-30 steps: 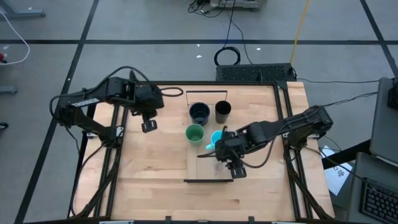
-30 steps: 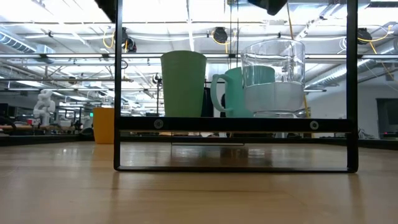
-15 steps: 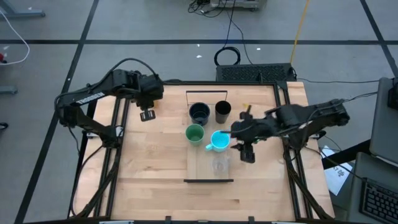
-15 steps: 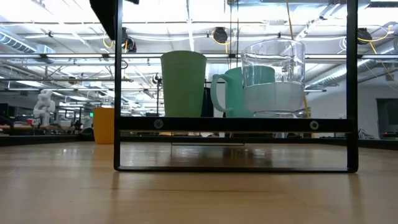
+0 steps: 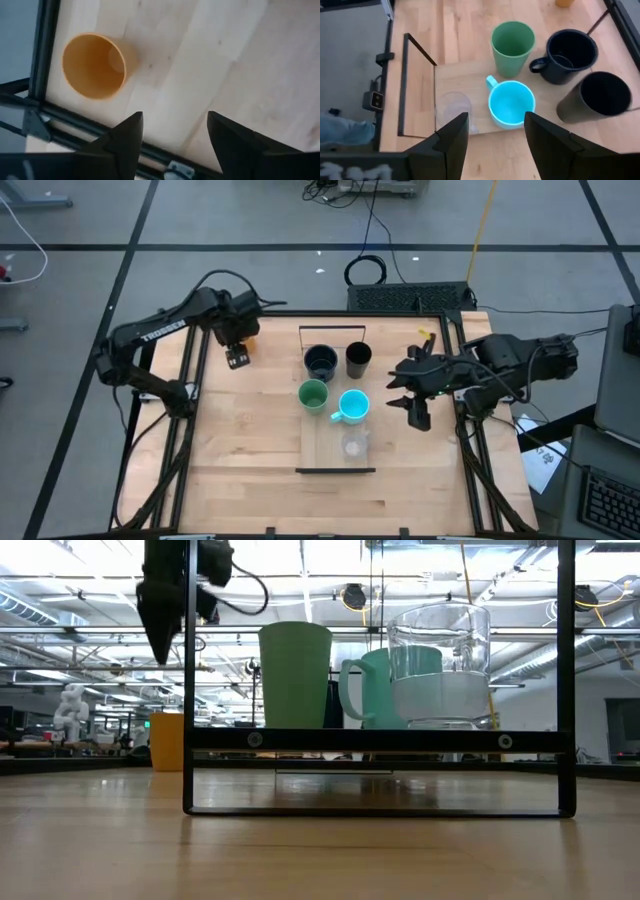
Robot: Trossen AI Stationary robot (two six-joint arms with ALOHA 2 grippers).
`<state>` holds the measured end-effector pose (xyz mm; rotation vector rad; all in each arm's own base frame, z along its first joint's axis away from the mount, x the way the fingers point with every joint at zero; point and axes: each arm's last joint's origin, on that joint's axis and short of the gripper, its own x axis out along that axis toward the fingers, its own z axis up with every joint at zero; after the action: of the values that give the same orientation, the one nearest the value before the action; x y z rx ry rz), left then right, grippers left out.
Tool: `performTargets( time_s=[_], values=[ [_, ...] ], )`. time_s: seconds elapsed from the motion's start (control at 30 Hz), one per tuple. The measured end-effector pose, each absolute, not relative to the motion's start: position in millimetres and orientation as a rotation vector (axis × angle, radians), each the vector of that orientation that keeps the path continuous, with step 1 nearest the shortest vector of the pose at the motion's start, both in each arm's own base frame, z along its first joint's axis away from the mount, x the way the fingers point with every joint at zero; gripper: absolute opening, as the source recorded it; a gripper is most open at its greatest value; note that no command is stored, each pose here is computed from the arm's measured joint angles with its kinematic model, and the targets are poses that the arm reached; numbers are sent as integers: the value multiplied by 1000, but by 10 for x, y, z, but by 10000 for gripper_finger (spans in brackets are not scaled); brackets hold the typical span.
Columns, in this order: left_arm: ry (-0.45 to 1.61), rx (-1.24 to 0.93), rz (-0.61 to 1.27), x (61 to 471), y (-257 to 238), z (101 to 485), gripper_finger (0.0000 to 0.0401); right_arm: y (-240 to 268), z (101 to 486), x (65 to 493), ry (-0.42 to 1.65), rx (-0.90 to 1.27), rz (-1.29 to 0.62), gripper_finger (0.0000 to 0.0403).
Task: Stack small to large cups/mugs on shelf
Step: Put the yellow cup on the shelf
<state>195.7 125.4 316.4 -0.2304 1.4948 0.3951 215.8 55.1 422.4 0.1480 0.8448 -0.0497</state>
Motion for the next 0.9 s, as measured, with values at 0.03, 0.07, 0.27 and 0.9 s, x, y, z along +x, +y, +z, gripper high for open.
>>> performTargets(
  time_s=[0.03, 0.07, 0.27, 0.9],
  values=[
    [1489, -234, 399, 1953, 1289, 3117, 224, 546, 4226, 2143, 848, 145, -53, 185],
    [1483, -234, 404, 1948, 1325, 3079, 224, 540, 4225, 2131, 852, 138, -64, 185],
    [1387, -263, 450, 1918, 1535, 2968, 210, 528, 4230, 2094, 860, 134, -71, 185],
    [1385, -405, 398, 1838, 2051, 2529, 202, 326, 4247, 2138, 832, 181, -160, 185]
  ],
)
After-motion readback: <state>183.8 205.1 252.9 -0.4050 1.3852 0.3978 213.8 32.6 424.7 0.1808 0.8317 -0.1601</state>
